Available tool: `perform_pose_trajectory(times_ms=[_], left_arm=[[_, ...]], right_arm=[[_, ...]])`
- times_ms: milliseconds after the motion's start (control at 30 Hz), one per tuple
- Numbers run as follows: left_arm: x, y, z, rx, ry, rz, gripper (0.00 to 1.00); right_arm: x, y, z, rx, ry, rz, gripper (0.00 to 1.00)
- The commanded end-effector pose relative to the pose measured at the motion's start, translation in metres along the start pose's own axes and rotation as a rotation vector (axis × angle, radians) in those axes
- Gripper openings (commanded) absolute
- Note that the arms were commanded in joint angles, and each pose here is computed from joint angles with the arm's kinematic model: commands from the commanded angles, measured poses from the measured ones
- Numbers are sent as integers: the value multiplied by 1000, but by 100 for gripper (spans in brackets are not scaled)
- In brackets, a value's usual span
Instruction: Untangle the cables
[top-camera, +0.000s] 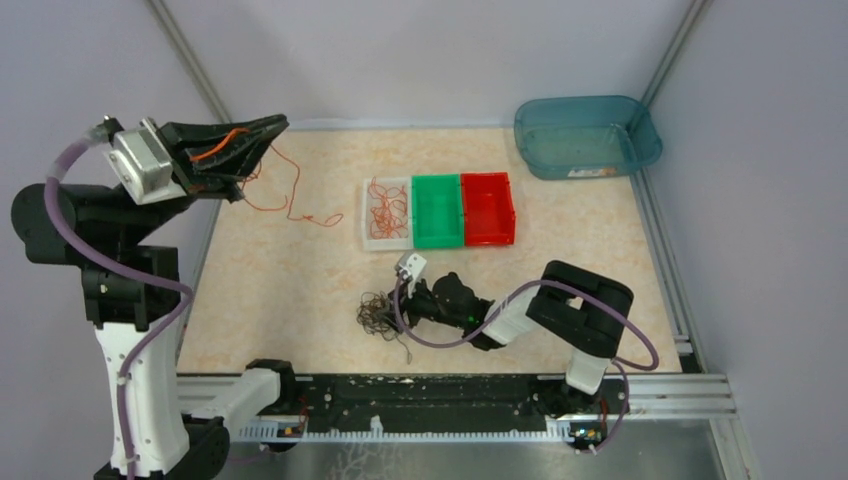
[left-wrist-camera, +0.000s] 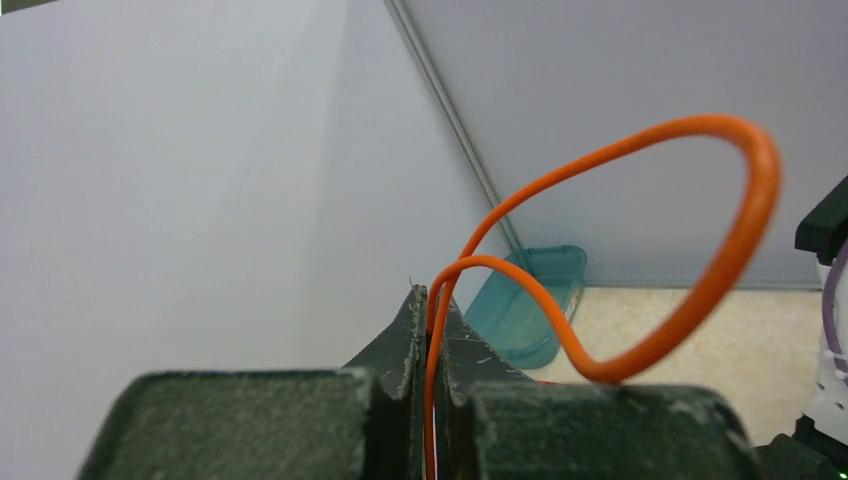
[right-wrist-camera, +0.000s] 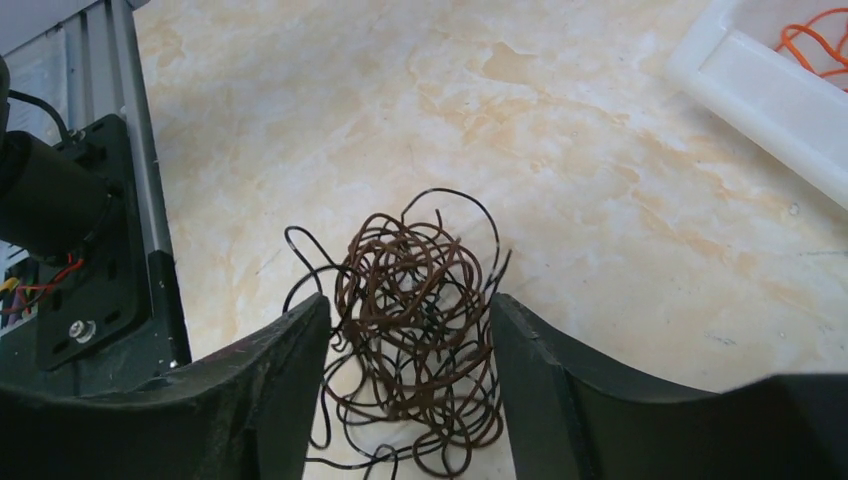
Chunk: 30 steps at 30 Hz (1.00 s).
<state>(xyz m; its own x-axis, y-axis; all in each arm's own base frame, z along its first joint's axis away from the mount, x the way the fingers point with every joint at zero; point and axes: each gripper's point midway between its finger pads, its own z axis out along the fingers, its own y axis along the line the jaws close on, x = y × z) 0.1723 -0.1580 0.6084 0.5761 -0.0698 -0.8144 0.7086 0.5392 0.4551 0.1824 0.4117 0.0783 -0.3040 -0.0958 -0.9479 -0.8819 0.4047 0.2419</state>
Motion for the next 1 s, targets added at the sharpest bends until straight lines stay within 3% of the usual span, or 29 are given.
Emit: perform_pose_trajectory(times_ms=[0,67,100,133,400,733,967], left_arm=[[-9,17,11,-35,-38,-45,0],[11,18,14,-27,-6,-104,0],[21,19,15,-28,9,-129,0],[31,20,15,-28,24,-150,0],[108,30,28,-21,123,-226,0],[202,23,61,34,242,-243,0],[299,16,71,52,388,-271,0]], right_arm=[[-64,8,-15,2,-211,20,64],[-91,8,-26,17,-270,54,80],[-98,7,-30,16,-282,75,95],[-113,10,-37,7,-315,84,99],[-172,-3,-95,133,-471,72,97],[-177,-43,-142,374,-544,141,91],[-187,-54,-169,456,-597,153,91]])
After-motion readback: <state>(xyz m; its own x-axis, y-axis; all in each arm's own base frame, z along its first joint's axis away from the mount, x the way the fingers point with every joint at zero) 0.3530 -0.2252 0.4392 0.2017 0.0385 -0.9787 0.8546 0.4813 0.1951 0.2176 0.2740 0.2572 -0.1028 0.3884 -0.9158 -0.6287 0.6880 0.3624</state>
